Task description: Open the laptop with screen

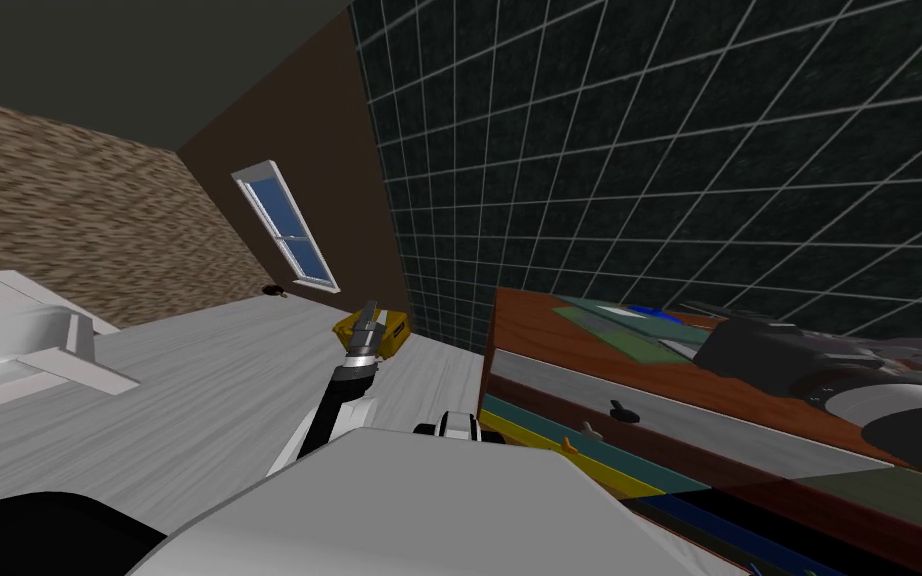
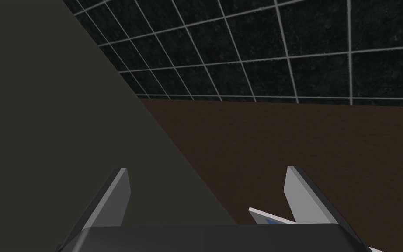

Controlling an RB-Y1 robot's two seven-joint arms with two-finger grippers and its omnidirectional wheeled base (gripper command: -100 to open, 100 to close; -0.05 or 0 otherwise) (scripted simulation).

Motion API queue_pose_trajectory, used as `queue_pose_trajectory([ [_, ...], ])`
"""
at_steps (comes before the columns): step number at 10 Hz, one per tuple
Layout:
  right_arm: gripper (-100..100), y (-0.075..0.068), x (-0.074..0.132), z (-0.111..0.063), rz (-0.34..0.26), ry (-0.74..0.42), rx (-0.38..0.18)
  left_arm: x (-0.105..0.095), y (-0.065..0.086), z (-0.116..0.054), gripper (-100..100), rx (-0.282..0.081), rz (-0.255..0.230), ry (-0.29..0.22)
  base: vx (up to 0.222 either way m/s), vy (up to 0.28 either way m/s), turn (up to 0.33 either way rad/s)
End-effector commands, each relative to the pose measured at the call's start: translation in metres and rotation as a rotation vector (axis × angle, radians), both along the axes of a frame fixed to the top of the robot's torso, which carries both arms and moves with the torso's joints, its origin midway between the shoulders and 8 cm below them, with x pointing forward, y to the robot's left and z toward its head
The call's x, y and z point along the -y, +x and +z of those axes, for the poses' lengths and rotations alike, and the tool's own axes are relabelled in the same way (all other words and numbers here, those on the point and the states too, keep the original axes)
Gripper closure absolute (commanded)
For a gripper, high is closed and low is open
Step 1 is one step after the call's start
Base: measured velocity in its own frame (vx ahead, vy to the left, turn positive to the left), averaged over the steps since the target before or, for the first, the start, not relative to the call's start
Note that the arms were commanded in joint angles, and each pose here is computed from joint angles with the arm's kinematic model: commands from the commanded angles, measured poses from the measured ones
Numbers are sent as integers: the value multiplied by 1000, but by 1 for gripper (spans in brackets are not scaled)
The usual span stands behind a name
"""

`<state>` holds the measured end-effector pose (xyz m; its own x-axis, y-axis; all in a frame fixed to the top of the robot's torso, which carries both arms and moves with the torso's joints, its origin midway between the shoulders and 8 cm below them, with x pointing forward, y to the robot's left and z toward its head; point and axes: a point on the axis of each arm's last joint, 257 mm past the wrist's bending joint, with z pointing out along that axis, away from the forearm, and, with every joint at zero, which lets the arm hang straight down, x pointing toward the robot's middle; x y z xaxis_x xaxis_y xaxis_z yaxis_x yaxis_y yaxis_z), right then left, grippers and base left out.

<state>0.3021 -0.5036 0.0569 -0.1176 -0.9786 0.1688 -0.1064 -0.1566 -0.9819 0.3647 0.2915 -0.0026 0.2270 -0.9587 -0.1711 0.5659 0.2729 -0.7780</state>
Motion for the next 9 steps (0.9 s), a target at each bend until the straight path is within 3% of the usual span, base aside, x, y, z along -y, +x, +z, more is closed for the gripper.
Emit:
queue_pose_trajectory([
  [1,-100,4,-6,14,15,-1,2,0,0,0,0,0,0,0,10,-5,-66],
  [2,-100,5,-9,19,22,-1,1,0,0,0,0,0,0,0,12,6,-59],
  [3,-100,4,-8,14,17,-1,-3,0,0,0,0,0,0,0,3,5,-13],
  [4,0,4,-8,15,18,0,-2,0,0,0,0,0,0,0,0,0,0],
  [9,0,4,-8,14,18,1,-5,0,0,0,0,0,0,0,0,0,0],
])
